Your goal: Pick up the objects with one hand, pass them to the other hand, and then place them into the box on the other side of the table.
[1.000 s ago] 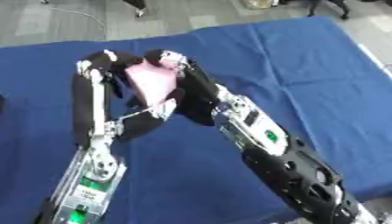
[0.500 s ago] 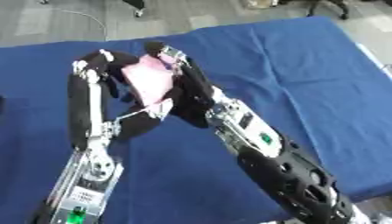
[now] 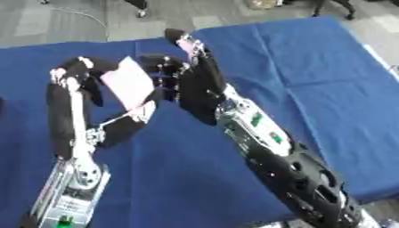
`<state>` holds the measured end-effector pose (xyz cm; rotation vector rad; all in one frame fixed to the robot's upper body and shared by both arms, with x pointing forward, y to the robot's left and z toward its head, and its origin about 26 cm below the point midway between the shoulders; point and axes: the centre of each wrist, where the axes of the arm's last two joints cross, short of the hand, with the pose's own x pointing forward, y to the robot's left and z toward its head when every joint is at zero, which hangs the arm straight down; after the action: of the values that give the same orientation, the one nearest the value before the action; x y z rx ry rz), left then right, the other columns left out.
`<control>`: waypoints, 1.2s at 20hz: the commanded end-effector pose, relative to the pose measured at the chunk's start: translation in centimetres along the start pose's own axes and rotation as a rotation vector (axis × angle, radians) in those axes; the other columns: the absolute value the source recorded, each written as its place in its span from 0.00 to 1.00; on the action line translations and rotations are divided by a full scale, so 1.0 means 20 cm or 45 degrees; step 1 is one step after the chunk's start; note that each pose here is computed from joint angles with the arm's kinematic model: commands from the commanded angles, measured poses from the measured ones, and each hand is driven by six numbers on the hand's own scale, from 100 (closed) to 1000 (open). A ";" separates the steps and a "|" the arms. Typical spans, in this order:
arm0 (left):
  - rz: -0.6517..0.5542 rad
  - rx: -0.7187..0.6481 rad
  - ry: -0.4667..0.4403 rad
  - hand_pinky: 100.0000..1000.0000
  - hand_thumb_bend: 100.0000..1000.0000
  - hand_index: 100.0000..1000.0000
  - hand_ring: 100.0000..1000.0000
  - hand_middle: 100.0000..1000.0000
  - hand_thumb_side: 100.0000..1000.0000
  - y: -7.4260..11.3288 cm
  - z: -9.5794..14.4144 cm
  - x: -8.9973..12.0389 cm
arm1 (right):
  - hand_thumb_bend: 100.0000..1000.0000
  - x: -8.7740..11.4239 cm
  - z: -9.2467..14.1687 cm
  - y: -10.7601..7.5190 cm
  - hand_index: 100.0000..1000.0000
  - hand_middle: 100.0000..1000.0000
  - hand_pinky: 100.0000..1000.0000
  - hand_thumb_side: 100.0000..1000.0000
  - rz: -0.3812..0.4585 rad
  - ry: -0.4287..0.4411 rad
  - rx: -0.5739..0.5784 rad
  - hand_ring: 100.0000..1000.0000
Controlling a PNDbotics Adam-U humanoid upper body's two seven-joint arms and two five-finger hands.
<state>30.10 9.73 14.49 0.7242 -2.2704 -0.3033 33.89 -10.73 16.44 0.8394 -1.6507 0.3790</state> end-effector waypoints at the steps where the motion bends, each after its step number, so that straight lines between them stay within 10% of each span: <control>1: -0.015 0.049 -0.029 0.13 0.18 0.29 0.07 0.00 0.00 0.04 -0.02 0.01 | 0.18 0.05 -0.01 -0.01 0.80 0.71 0.69 1.00 -0.001 -0.047 -0.040 0.69; 8: -0.076 0.072 0.026 0.12 0.18 0.29 0.07 0.00 0.00 0.05 0.00 -0.05 | 0.09 0.20 0.03 -0.04 0.80 0.69 0.69 0.94 -0.010 -0.275 -0.172 0.68; 14: -0.222 0.176 0.094 0.13 0.17 0.29 0.07 0.00 0.00 0.16 -0.04 -0.15 | 0.00 0.41 0.20 -0.16 0.80 0.67 0.69 0.84 0.205 -0.601 -0.376 0.66; 24: -1.013 0.400 0.355 0.12 0.12 0.32 0.09 0.00 0.00 0.86 -0.11 -0.44 | 0.00 0.14 0.36 -0.43 0.77 0.63 0.68 0.89 0.441 -0.472 -0.799 0.65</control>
<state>30.08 26.99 15.97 1.5760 -1.7357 -0.2174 34.30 -21.97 15.39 0.1804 -2.0833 -0.0843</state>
